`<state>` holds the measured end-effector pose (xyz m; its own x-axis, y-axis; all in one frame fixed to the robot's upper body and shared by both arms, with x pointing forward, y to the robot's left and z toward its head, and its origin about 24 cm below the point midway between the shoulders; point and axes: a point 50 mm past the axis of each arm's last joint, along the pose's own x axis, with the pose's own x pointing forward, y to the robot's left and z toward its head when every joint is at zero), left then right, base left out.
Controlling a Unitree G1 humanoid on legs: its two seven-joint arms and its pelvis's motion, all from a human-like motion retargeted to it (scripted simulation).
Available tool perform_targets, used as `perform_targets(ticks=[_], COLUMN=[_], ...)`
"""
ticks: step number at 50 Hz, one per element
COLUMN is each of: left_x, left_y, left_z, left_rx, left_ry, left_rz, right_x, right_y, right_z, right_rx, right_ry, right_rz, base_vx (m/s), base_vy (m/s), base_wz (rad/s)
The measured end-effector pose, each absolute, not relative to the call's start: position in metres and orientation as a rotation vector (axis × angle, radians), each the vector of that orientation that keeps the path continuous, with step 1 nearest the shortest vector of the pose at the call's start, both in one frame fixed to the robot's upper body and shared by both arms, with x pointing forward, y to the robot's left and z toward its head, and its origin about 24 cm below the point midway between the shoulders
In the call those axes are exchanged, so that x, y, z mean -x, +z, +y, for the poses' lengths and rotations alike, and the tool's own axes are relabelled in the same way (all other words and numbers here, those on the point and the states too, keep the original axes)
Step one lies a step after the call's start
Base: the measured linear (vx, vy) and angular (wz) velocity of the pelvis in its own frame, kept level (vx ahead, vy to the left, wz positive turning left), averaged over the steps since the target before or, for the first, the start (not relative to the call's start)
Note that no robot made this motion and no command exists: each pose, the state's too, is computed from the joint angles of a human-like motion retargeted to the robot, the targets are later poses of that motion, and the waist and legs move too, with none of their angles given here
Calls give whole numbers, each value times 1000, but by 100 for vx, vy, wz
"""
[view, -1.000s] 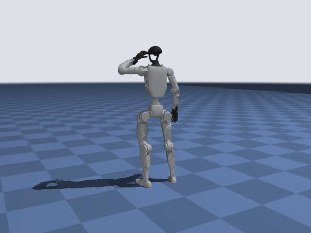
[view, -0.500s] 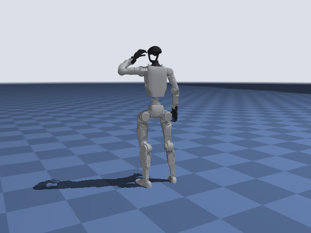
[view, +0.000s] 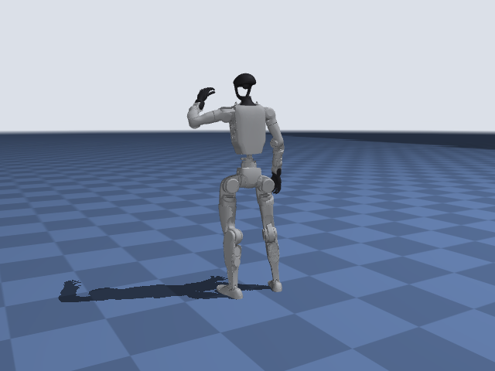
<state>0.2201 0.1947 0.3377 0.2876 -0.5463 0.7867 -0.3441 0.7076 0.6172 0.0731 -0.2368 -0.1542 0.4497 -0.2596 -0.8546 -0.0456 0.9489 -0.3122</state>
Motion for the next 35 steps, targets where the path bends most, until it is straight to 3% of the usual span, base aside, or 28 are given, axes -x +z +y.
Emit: perform_targets(ticks=[5, 11, 15, 19, 26, 35], left_x=[-253, -262, -235, -178, -96, -60], left_y=[266, 109, -15, -102, -151, -159], left_z=[232, 265, 264, 254, 232, 218], left_rx=[-734, -564, -463, -429, -294, -139], left_ry=[-71, 52, 4, -85, 55, 215], left_rz=[-948, -327, 220, 683, 989, 1028], right_x=[-79, -86, -87, -86, -90, -87], right_y=[-154, -154, -157, -158, -157, -158], right_z=[-233, -229, -223, -218, -221, -225], right_rx=[297, 313, 313, 313, 291, 194], right_ry=[-150, -152, -107, -49, -128, -316], right_rz=[1083, 1058, 1075, 1088, 1057, 1062], base_vx=[0, 0, 0, 0, 0, 0], base_vy=[0, 0, 0, 0, 0, 0], base_wz=[0, 0, 0, 0, 0, 0])
